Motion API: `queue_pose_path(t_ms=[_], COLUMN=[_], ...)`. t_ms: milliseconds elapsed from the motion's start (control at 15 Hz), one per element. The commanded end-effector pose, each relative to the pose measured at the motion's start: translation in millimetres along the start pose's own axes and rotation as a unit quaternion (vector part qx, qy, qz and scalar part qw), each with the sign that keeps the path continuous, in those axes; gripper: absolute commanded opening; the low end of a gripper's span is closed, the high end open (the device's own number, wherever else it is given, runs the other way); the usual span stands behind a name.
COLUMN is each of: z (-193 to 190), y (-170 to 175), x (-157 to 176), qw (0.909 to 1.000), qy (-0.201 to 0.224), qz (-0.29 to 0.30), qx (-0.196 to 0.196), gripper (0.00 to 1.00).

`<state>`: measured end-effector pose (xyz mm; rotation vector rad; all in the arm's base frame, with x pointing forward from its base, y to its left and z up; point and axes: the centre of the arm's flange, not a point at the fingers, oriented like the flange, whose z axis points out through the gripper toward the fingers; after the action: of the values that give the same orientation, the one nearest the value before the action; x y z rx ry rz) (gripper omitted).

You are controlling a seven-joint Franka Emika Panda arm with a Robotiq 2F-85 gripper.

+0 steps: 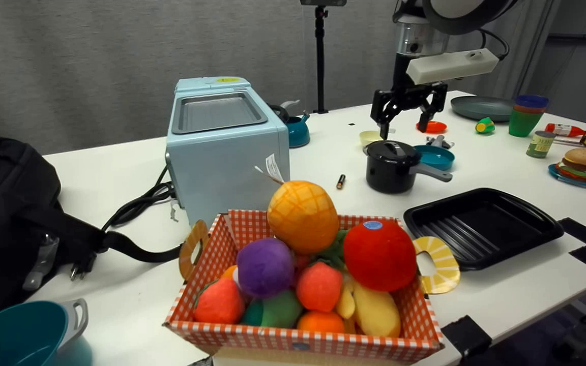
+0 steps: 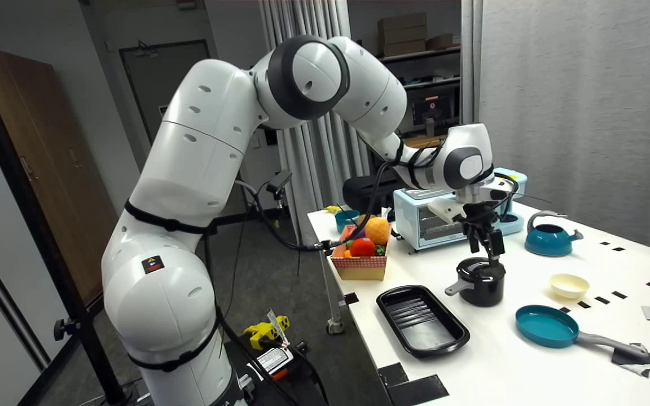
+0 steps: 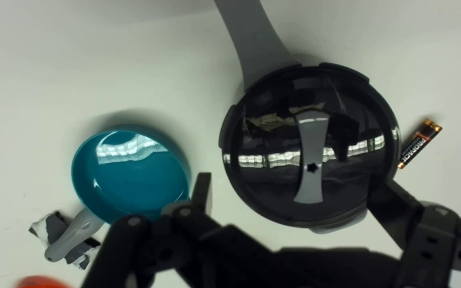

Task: Take the lid on the pan and put it on the pot

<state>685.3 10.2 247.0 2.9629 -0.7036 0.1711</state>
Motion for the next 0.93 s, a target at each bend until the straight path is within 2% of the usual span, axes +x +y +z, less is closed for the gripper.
queue_pose_path(t_ms=[0,267,533,867], z=[-6,0,-3,-15], y=[32,68,100,132], x=[-18,-35,-56,-84], qw=[0.9996,0.9986,0.9983,0.9998], qy=[-0.012,-0.019,-0.019,0.009], qz=[-0.004,-0.006,-0.008,-0.007], qx=[-0.024,-0.048,-0.055,-0.015], gripper=[1.00,1.00,1.00,1.00])
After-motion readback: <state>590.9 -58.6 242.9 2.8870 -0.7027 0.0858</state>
